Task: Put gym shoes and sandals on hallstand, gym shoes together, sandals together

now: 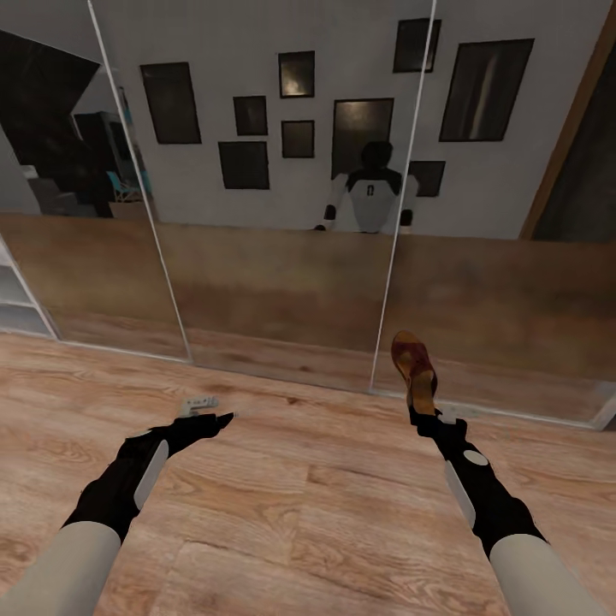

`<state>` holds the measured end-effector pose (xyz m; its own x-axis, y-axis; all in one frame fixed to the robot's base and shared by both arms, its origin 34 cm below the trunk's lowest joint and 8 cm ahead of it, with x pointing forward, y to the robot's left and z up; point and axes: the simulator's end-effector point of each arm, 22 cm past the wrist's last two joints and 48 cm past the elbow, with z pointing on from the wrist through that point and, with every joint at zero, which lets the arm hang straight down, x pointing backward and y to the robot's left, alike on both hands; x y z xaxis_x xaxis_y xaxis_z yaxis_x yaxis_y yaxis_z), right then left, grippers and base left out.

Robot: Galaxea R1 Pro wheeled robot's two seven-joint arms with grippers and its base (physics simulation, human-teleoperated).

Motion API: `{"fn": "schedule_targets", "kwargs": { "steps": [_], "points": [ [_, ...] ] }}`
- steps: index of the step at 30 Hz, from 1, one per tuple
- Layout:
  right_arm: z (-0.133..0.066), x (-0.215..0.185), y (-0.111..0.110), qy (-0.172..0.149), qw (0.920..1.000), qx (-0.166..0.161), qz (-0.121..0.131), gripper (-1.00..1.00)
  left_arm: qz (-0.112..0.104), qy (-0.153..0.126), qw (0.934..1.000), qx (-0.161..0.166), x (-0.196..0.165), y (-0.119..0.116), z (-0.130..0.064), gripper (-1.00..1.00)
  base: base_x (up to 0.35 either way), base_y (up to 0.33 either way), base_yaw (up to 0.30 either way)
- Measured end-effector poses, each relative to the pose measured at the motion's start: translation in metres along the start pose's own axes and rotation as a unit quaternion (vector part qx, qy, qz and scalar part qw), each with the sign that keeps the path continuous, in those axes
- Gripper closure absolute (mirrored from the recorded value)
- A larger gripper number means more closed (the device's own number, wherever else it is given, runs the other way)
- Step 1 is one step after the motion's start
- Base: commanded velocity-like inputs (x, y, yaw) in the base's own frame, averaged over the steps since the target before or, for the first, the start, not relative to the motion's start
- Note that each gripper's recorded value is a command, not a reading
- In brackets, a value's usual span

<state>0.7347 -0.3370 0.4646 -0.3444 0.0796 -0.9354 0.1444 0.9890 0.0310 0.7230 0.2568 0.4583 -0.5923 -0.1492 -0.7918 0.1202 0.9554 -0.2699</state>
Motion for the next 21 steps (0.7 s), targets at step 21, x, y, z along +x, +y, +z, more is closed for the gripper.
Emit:
{"fn": "schedule_targets", "kwargs": {
  "steps": [21],
  "points": [
    [-0.004,-0.011,0.0,-0.009,1.0,-0.001,0.001,1.0,0.001,-0.008,1.0,0.002,-0.008,-0.003,-0.005,-1.0,0.0,0.0,0.252]
  ]
}}
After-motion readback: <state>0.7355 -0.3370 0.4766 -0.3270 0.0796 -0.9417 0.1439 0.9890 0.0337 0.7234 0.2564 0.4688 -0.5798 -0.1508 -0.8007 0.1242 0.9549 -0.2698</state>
